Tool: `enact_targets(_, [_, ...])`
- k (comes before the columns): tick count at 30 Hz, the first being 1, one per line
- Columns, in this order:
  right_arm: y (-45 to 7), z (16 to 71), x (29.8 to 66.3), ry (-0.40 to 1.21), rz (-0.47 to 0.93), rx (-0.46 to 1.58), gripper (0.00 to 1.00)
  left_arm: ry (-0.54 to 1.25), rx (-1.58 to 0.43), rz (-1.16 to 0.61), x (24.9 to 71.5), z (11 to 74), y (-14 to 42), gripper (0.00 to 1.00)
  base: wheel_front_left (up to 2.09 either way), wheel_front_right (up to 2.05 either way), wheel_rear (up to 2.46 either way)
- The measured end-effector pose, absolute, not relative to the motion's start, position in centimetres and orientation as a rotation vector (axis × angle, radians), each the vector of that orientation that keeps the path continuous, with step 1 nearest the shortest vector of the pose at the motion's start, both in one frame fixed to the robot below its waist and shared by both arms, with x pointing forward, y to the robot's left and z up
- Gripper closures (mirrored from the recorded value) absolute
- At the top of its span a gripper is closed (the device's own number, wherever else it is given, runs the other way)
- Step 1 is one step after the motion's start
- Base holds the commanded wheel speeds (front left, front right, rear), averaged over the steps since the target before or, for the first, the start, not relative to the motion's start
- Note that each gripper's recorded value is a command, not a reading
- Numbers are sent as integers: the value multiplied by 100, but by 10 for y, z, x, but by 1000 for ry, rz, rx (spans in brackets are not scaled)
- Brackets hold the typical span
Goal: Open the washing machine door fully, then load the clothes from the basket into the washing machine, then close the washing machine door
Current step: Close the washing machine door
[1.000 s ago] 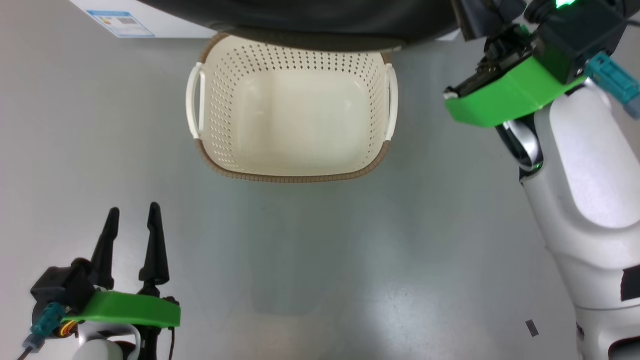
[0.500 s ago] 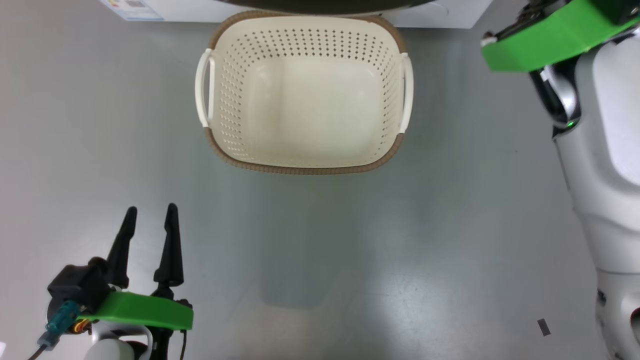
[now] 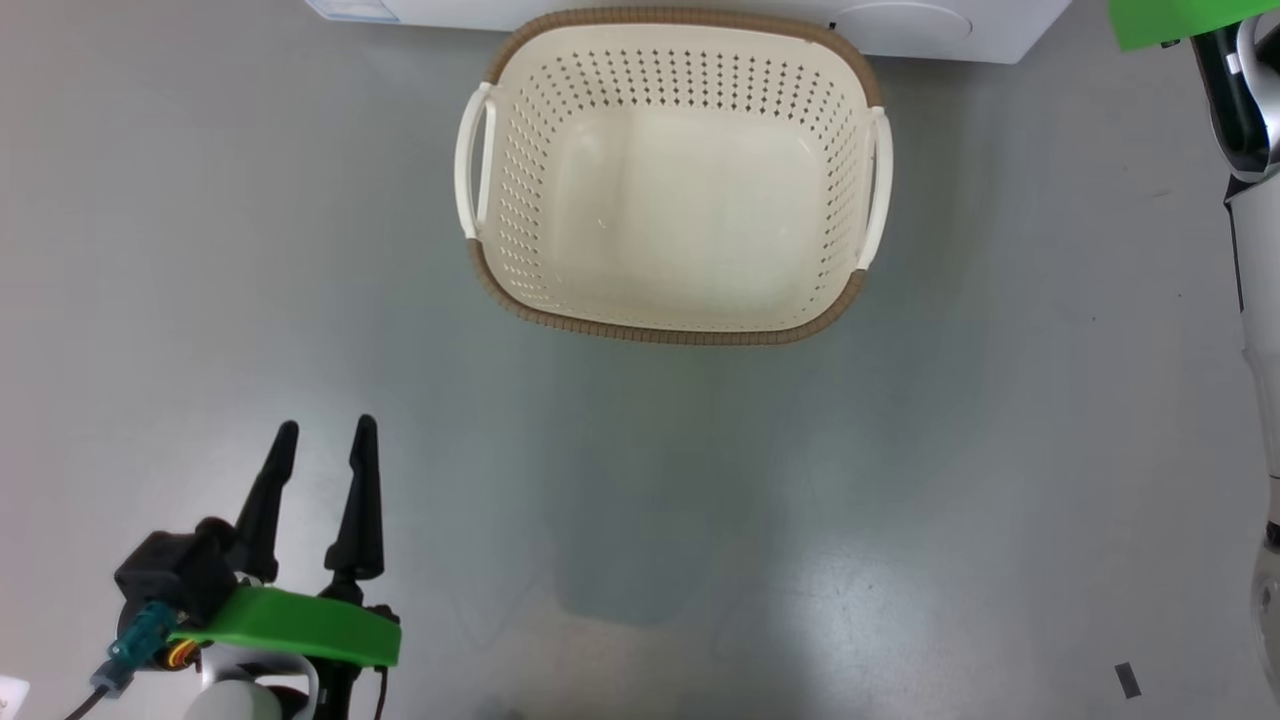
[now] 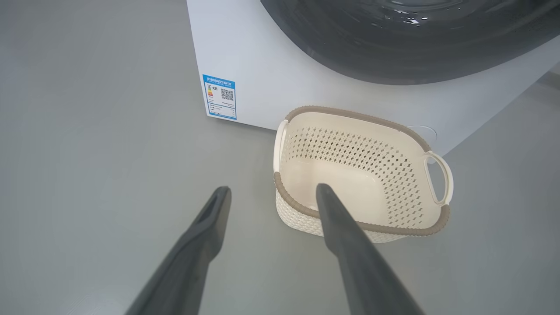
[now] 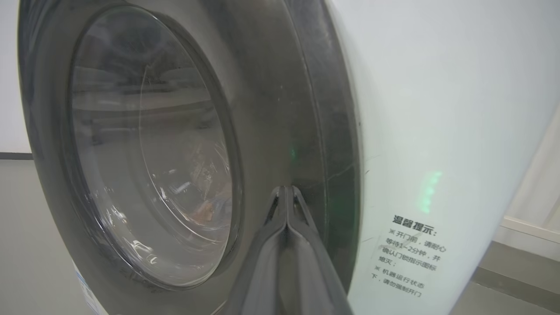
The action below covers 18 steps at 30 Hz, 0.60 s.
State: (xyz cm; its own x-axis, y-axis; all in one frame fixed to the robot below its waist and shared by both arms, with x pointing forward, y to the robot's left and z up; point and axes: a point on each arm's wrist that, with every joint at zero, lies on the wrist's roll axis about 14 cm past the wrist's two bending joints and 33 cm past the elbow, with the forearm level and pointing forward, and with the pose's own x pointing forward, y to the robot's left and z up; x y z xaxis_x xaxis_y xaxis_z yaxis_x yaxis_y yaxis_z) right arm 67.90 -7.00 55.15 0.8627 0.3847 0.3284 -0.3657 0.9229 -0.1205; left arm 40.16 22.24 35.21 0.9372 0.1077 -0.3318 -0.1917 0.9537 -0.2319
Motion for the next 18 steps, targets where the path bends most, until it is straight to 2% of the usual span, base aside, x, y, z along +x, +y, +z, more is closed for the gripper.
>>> enact_targets(7, [-78,566,670,-380,374,-60,100,297,-279,160,403,360,224,0,0,0,0])
enact_targets(12, [-75,563,642,-366,408,-48,99,245,-291,162,408,377,226,0,0,0,0])
enact_targets(13, [-73,557,633,-350,420,-38,89,230,-294,158,410,382,225,0,0,0,0])
enact_targets(14, [-72,551,624,-333,431,-36,73,211,-294,149,412,388,223,0,0,0,0])
enact_targets(17, [-75,545,607,-309,431,-18,46,179,-295,133,415,399,220,0,0,0,0])
enact_targets(18, [-77,543,599,-302,430,-11,23,166,-298,126,415,404,218,0,0,0,0])
